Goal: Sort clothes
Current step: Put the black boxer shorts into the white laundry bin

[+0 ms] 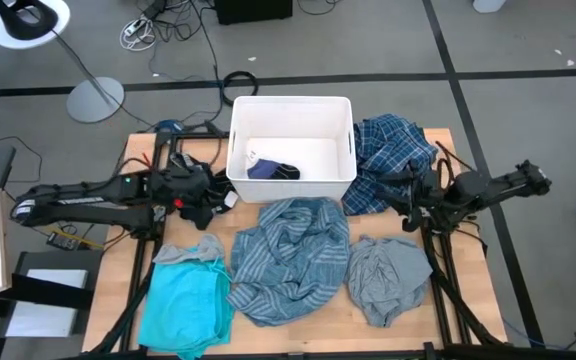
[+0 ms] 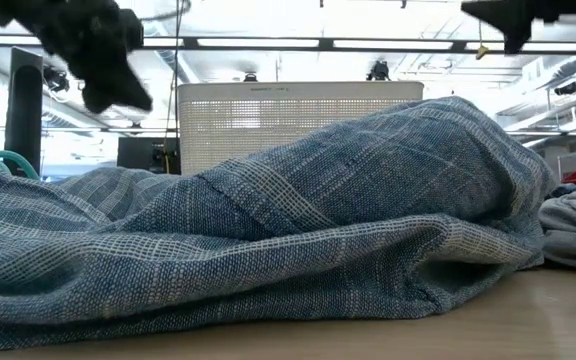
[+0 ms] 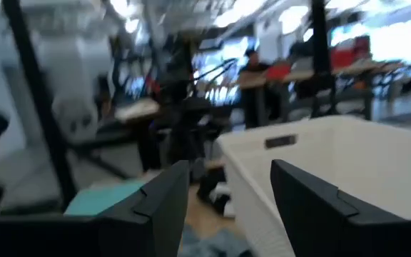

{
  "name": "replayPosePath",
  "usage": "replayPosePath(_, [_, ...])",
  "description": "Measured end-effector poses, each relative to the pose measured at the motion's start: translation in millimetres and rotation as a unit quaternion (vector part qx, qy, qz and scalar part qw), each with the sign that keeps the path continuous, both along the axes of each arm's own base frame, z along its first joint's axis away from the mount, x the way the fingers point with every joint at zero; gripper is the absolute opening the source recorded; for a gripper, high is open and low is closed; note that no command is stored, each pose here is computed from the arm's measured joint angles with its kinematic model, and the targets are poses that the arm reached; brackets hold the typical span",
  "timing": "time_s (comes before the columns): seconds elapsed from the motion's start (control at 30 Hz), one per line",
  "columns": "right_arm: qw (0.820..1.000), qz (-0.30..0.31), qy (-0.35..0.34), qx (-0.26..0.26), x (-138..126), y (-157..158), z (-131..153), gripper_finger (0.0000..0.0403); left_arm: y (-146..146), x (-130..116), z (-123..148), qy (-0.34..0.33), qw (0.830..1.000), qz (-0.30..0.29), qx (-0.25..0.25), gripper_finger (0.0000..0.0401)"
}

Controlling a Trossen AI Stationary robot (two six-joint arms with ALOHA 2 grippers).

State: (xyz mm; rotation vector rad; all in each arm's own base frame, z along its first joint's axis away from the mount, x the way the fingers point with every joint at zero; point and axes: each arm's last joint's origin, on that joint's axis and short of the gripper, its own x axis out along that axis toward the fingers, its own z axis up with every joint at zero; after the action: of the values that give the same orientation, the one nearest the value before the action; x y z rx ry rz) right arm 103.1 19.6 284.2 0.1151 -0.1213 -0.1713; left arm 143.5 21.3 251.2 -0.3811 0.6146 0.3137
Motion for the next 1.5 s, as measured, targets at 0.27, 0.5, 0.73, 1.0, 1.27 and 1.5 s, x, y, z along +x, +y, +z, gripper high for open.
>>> replayPosePath(0.27, [0.988,0.04,0.145,-0.025,32.0,24.1,34.8,0.0174,4.9,17.3,-28.9,0.08,0.996,0.039,0.007,0.0085])
replayPosePath(0.5, [0.963,0.026,0.265,0.035,50.9,36.3,26.0,0.0165,15.6,22.5,-50.5,0.167,0.98,0.108,-0.015,0.0085])
replayPosePath(0.73, [0.95,0.019,0.301,0.083,54.8,44.4,15.8,0.0164,26.9,16.0,-57.1,0.196,0.958,0.203,-0.04,0.0085])
replayPosePath(1.0, [0.949,0.026,0.302,0.091,52.5,47.1,15.8,0.0164,24.6,15.4,-58.0,0.229,0.969,0.089,-0.011,0.0085])
replayPosePath(1.27, [0.949,0.025,0.302,0.091,52.6,47.1,15.7,0.0164,23.1,14.9,-58.5,0.241,0.97,0.037,0.002,0.0085])
replayPosePath(1.5, [0.949,0.025,0.302,0.091,52.6,47.0,15.7,0.0164,21.0,15.7,-44.9,0.222,0.963,0.108,-0.109,0.0085])
